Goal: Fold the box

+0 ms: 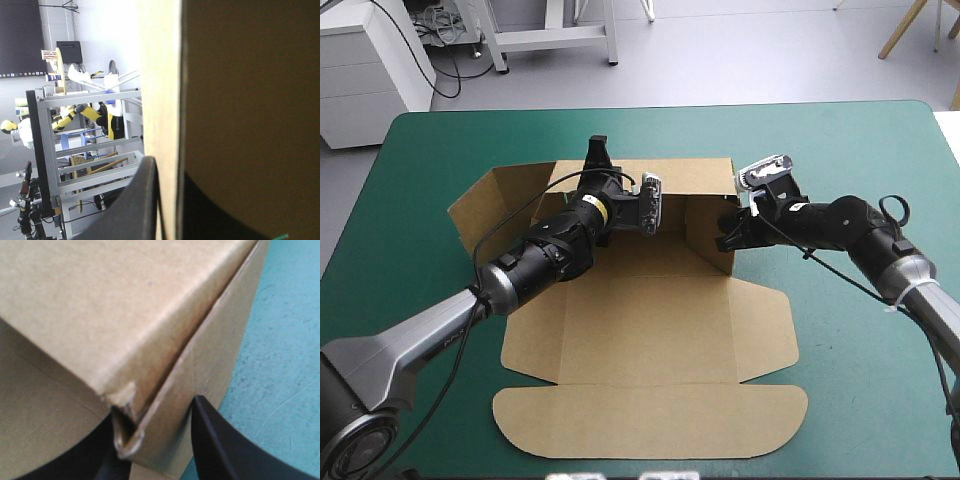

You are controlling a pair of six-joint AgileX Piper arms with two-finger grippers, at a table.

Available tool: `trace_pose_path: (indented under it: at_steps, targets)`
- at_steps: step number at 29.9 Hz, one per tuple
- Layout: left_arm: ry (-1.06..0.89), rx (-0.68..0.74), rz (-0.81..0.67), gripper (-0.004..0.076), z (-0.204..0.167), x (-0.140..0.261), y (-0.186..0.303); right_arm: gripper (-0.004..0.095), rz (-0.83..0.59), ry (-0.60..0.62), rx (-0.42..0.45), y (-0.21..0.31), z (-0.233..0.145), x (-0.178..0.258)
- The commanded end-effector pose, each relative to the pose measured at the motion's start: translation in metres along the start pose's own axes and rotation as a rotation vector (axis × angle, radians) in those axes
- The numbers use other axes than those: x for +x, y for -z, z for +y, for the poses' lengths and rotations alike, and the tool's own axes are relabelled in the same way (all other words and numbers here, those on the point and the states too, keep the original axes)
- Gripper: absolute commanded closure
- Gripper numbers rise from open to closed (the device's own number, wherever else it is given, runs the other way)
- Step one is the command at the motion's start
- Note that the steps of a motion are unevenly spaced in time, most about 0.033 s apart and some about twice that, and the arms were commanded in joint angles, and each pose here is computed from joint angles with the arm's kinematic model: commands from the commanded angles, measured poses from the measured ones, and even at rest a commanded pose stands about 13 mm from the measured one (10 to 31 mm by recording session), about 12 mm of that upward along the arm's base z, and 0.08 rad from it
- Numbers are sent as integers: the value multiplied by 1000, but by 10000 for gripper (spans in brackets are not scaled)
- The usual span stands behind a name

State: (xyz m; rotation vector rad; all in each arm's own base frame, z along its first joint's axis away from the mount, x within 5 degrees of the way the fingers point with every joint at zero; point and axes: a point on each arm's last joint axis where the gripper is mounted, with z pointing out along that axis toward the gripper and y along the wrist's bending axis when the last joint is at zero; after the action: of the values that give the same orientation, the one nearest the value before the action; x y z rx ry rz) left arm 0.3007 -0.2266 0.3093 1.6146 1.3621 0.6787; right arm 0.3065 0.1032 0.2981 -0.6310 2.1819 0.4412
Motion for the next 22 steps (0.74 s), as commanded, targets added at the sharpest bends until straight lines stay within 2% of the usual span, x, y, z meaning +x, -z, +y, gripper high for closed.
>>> trace_pose_path:
  at_steps: [1,8,11,16,22]
  targets:
    - [78,18,-91,734,-2,-18,8,616,-126,14,21,18,3,-20]
    - [29,14,-107,734,-5,-27,11,625,-145,12,24,19,3,-22]
    - [21,15,-86,734,-5,-25,11,706,-158,7,37,19,2,-23]
    - [21,19,-64,732,-6,-23,11,929,-182,5,68,19,-1,-25]
    - [36,-15,-95,724,4,-23,23,926,-194,4,85,20,-2,-26]
